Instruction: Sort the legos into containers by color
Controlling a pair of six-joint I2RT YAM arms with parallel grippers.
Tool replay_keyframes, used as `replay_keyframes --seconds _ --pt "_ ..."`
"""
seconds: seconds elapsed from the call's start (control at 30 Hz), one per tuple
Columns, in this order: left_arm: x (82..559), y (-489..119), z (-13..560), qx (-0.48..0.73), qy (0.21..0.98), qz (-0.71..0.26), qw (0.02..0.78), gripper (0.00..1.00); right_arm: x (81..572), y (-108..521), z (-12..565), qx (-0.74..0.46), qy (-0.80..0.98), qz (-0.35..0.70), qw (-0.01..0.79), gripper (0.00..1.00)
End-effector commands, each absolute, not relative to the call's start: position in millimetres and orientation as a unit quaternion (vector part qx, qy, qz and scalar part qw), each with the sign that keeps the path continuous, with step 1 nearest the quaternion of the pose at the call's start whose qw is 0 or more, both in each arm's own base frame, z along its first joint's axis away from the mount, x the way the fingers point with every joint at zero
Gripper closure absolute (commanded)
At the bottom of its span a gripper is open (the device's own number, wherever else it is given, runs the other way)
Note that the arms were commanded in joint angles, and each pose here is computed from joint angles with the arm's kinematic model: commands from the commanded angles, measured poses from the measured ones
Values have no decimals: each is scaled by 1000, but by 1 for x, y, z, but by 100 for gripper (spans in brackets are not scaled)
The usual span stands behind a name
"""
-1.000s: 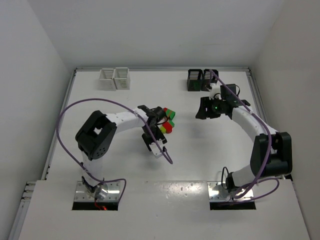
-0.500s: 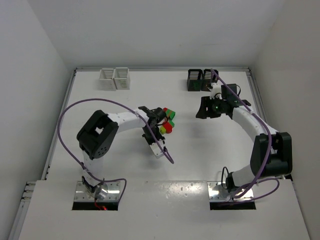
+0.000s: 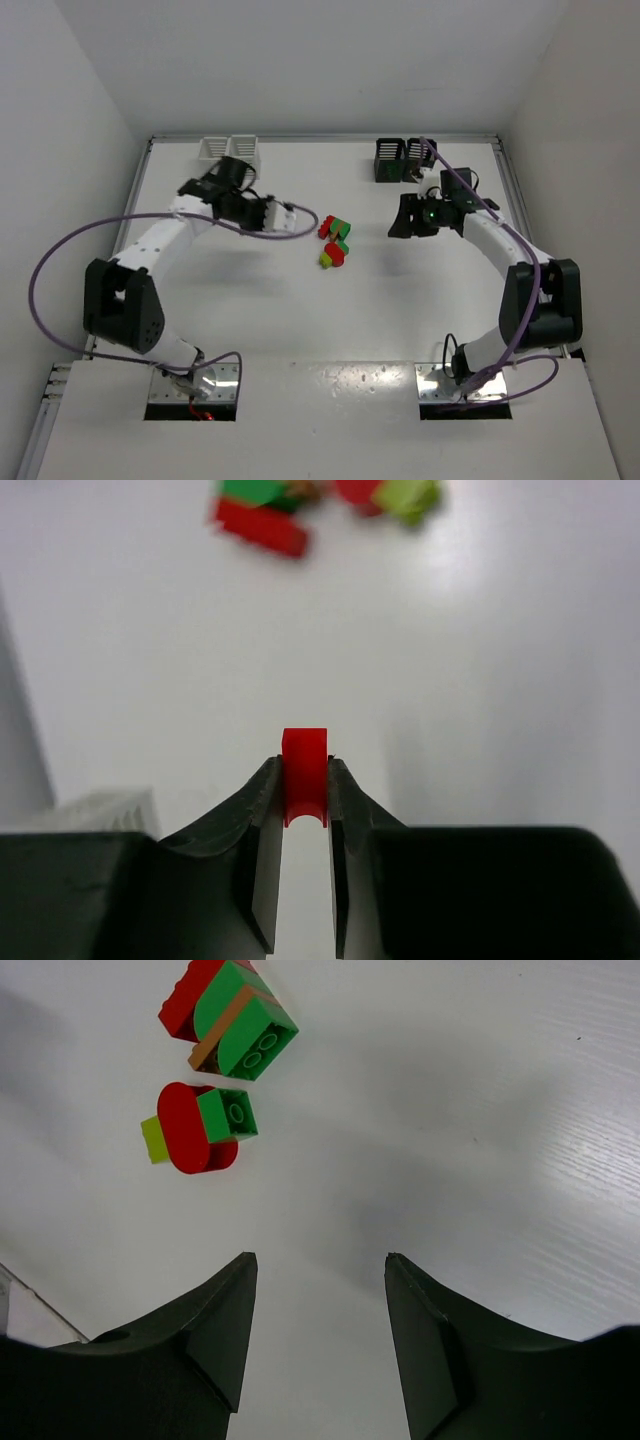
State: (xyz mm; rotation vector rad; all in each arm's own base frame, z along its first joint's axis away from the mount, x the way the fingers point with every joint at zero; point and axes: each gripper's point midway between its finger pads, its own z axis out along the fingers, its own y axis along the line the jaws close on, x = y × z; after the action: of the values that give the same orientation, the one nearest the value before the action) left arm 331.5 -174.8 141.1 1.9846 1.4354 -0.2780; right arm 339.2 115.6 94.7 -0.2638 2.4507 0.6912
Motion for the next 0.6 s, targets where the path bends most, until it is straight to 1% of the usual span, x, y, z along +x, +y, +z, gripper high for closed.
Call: replay_keyframes --seconds 0.0,0.03,0.1,0.13,0.17,0.2,0.23,0.33,0.37,0.43,0.47,0.5,0.57 --pt "365 -159 203 626 635 -141 431 84 358 125 109 -110 905 276 306 45" --pt "386 -135 215 564 681 -131 447 84 358 125 109 -110 905 276 306 45" --pt "418 -113 223 516 704 -123 473 88 358 125 108 -109 906 276 302 45" --pt "438 -88 234 479 718 -106 495 90 358 125 108 -109 906 276 302 45" --pt "450 -76 237 416 748 -113 504 90 358 125 108 -109 906 276 302 45" --pt "473 -63 249 383 744 -98 540 90 358 125 108 -109 906 276 302 45" --pt "491 -44 247 318 767 -108 546 90 358 125 112 -110 904 276 307 45" --pt "527 -16 247 250 785 -100 559 91 356 123 106 -107 907 272 303 45" --pt "547 -3 246 212 794 -109 559 91 356 123 110 -109 905 272 308 45" --pt "565 2 246 184 796 -121 564 91 357 122 109 -111 906 266 310 45" --pt "576 12 258 170 791 -114 576 91 355 121 108 -110 907 266 306 45" --pt "586 14 242 151 802 -123 565 91 355 121 108 -110 907 266 306 45" --pt "596 17 238 145 803 -122 566 91 355 121 108 -110 907 266 306 45"
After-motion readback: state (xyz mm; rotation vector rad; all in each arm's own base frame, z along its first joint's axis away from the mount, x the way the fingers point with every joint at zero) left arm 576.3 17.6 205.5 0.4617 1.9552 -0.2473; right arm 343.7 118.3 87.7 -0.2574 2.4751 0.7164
